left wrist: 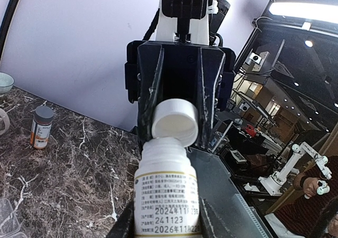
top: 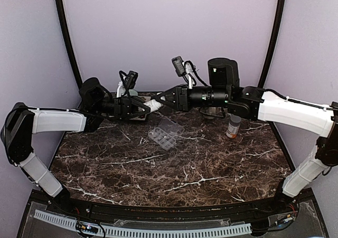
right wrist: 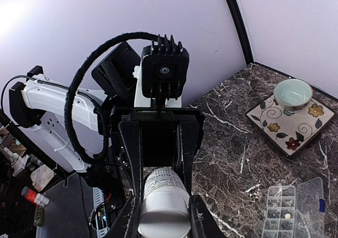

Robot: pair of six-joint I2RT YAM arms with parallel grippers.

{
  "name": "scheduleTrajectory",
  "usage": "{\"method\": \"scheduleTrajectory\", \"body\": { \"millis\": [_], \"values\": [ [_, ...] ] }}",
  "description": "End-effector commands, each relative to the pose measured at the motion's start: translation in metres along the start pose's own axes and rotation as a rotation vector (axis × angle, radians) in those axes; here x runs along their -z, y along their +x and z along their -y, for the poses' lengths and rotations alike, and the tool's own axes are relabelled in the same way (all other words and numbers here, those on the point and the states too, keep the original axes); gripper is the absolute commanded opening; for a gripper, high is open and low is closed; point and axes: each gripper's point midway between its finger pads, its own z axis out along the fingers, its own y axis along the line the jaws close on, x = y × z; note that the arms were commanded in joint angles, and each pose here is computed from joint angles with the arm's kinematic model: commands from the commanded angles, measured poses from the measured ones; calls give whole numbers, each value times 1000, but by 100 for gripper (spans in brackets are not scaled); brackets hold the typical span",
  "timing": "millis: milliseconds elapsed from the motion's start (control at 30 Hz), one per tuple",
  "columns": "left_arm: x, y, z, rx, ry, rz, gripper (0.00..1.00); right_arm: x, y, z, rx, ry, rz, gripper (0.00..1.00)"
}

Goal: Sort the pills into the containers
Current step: Close the lid of the pill bottle on the pill bottle.

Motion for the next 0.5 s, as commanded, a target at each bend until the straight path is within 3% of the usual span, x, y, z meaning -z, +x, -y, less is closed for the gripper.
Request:
{"method": "scheduleTrajectory", "body": {
  "millis": [0,467],
  "values": [
    [-3,-23,23,-114,15,18,0,6,-3,-10,23,-7,21,1],
    [-3,-25,23,-118,17,14,0,10,1,-7,24,6,16,1]
  ]
}}
